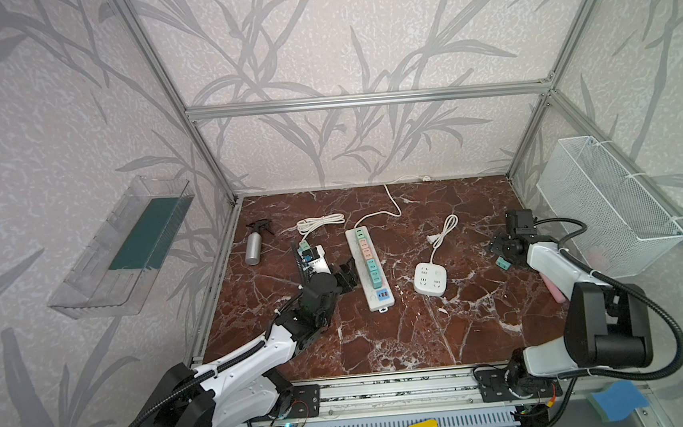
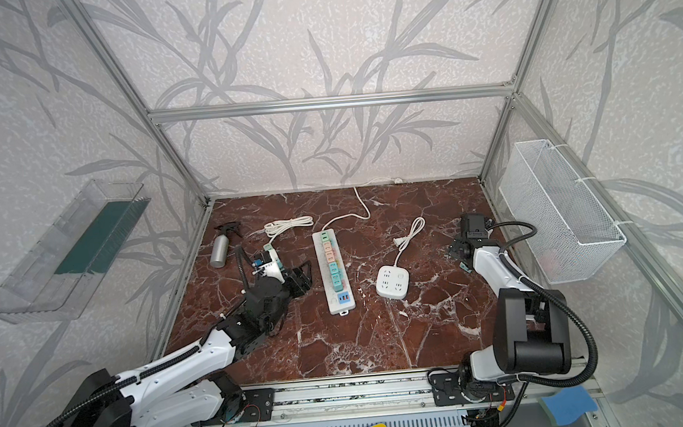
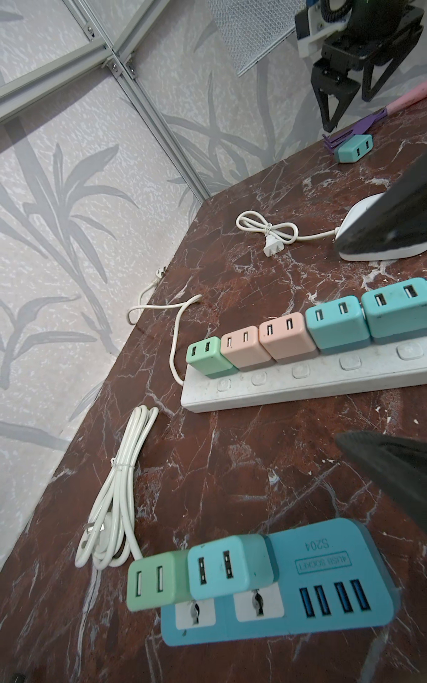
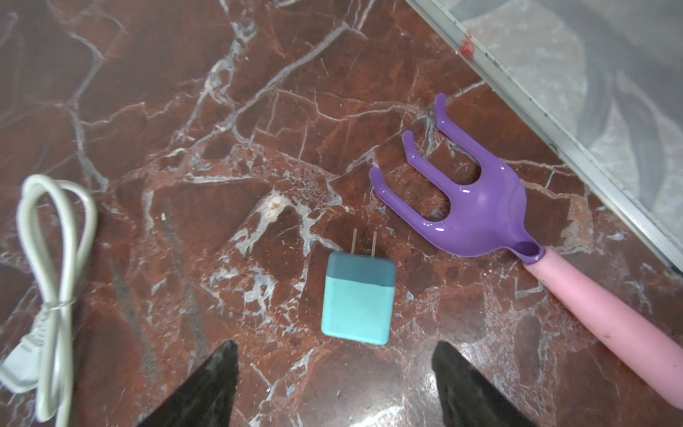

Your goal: Insert the plug

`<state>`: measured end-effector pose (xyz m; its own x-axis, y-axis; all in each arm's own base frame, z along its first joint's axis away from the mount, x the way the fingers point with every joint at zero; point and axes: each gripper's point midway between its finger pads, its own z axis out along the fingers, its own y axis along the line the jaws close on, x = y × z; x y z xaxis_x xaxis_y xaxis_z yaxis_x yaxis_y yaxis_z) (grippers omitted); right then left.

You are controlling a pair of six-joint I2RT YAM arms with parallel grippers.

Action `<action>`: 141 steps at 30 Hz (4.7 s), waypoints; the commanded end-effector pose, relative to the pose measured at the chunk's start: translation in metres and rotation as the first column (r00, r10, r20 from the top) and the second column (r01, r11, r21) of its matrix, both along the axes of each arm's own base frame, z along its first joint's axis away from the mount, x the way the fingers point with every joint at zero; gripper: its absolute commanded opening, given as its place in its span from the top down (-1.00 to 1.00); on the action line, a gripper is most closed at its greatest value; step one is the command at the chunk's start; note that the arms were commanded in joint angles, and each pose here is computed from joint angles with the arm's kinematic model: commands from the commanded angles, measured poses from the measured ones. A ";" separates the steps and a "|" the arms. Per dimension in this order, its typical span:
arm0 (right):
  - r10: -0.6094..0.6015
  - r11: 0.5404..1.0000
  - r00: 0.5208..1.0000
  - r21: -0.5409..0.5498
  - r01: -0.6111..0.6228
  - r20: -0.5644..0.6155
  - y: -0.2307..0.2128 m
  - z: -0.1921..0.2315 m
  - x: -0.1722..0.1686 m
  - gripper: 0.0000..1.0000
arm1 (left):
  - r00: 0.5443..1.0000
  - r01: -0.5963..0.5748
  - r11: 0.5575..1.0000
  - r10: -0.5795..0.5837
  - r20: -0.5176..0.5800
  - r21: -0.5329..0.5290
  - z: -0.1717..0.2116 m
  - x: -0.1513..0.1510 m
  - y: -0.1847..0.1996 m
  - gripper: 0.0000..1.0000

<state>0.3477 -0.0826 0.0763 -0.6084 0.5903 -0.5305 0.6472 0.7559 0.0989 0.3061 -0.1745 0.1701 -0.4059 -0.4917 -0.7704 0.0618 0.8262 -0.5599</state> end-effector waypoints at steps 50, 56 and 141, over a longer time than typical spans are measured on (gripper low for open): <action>0.675 0.735 0.733 -0.010 -0.678 -0.082 0.225 0.006 -0.078 0.47 | 0.998 -0.046 0.991 0.040 -0.048 -0.129 0.009 -0.007 0.007 -0.42; 0.744 0.667 0.663 0.050 -0.743 -0.081 0.279 -0.030 -0.121 0.43 | 0.997 -0.045 0.986 0.035 -0.065 -0.161 0.008 -0.006 0.003 -0.39; 0.648 0.718 0.759 0.283 -0.636 0.061 0.231 -0.015 0.155 0.99 | 0.996 -0.083 0.993 0.084 0.020 -0.083 0.038 -0.017 0.030 -0.41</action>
<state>0.5124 0.1351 0.0781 -0.8607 0.2090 -0.4643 0.0422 0.9380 0.3439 0.2866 -0.1471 0.1905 -0.3738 -0.5723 -0.7298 0.0034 0.7860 -0.6182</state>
